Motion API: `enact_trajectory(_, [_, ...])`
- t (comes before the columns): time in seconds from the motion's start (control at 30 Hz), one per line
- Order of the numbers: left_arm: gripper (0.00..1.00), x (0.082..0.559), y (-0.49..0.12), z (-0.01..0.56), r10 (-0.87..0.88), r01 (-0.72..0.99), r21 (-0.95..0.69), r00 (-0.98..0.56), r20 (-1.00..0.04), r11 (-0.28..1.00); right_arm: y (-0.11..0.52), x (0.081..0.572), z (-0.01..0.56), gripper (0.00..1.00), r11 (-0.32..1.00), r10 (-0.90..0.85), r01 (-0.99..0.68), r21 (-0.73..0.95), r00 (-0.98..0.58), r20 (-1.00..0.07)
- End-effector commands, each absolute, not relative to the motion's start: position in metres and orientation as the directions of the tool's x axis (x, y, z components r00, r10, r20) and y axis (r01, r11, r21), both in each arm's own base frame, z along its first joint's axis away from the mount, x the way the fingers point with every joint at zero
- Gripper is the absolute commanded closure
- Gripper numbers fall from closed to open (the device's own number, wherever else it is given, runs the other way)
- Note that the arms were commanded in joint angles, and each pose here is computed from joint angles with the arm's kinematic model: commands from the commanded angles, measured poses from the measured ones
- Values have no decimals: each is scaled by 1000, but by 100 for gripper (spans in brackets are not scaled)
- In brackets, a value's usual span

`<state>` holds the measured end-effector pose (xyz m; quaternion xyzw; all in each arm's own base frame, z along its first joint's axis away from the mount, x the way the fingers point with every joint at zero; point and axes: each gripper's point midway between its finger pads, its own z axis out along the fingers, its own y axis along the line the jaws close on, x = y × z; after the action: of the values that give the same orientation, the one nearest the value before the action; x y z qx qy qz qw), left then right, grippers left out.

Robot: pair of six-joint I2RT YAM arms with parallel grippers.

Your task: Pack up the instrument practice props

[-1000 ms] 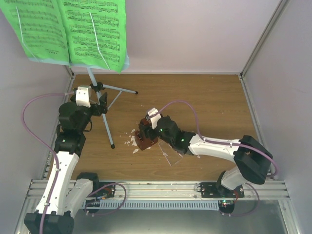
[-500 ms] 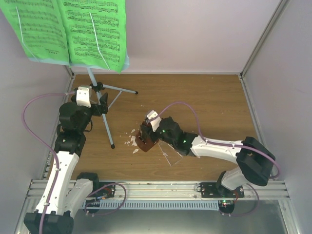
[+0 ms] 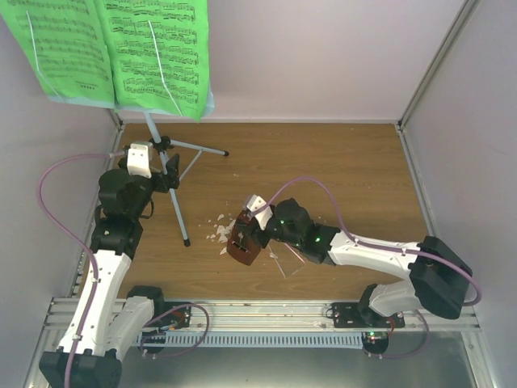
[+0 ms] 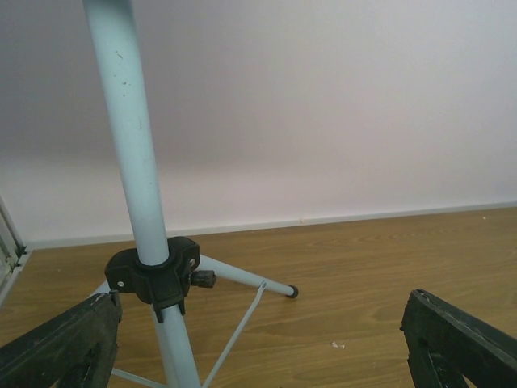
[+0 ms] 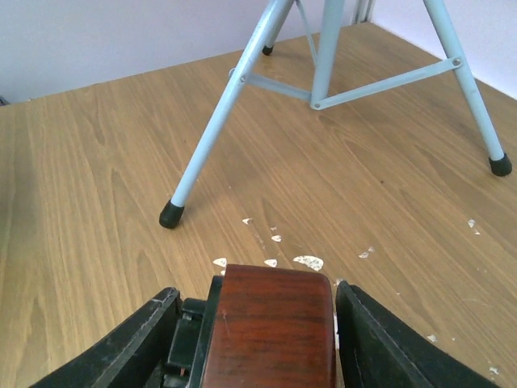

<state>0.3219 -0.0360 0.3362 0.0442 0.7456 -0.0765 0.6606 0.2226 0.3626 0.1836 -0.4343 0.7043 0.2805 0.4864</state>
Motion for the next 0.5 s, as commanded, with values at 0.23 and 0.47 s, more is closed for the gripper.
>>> enact_trajectory(0.23, [2, 326, -31, 339, -26, 128, -39, -106, -994, 991, 344, 223, 237, 0, 529, -200, -848, -19, -103, -974])
enact_trajectory(0.47, [1, 324, -34, 341, -23, 144, -37, -97, -995, 989, 288, 237, 241, 0, 705, -92, -708, 54, -167, -982])
